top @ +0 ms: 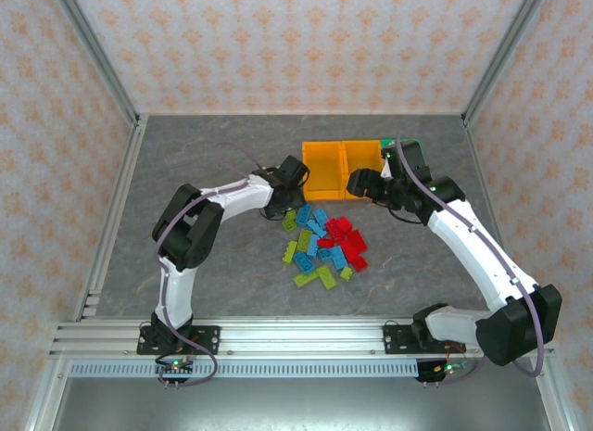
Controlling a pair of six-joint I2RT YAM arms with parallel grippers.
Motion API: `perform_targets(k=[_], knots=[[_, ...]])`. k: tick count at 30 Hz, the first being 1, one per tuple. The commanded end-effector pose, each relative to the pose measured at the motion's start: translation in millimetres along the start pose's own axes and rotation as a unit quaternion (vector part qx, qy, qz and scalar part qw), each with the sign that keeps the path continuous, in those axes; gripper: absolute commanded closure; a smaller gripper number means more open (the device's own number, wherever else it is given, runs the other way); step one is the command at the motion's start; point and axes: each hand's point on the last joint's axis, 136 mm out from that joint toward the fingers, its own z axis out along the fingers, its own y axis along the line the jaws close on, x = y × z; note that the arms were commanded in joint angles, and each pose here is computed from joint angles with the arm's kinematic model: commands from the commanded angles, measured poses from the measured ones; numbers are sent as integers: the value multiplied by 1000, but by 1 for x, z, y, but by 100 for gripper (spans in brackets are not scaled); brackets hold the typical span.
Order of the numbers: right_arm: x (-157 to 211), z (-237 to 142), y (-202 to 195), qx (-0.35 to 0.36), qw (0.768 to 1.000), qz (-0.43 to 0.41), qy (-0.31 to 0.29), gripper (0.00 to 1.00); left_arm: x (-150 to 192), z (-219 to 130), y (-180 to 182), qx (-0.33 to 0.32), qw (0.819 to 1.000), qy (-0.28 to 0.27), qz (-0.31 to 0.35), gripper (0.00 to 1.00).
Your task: Sort the legos into containers by color
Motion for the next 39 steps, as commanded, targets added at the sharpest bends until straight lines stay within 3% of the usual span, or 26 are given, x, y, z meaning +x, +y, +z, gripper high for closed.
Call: perform_targets(k=[1, 12, 18, 22, 28, 32, 39], knots=[[0, -7, -5, 15, 1000, -1, -8, 26, 12, 6, 21, -53, 998, 31, 9, 34], [-3, -11, -5, 14, 1000, 12, -20, 26, 28, 1, 51, -98, 991, 60, 68, 66], [-4, -12, -2, 7, 1000, 14, -22, 26, 7, -41, 47, -76, 995, 7, 71, 70], [-4, -12, -2, 7, 1000, 14, -23, 26, -21, -96, 11, -5, 993, -84, 89, 70], [-6, -18, -1, 0, 999, 20, -39, 26, -56, -139, -69, 50, 965, -202, 163, 70], [-4, -19, -3, 0, 999, 23, -39, 26, -85, -122, -104, 29, 952, -239, 190, 69], [-4, -29, -13, 22, 998, 17, -57, 25, -107, -76, -143, 32, 955, -210, 205, 66]])
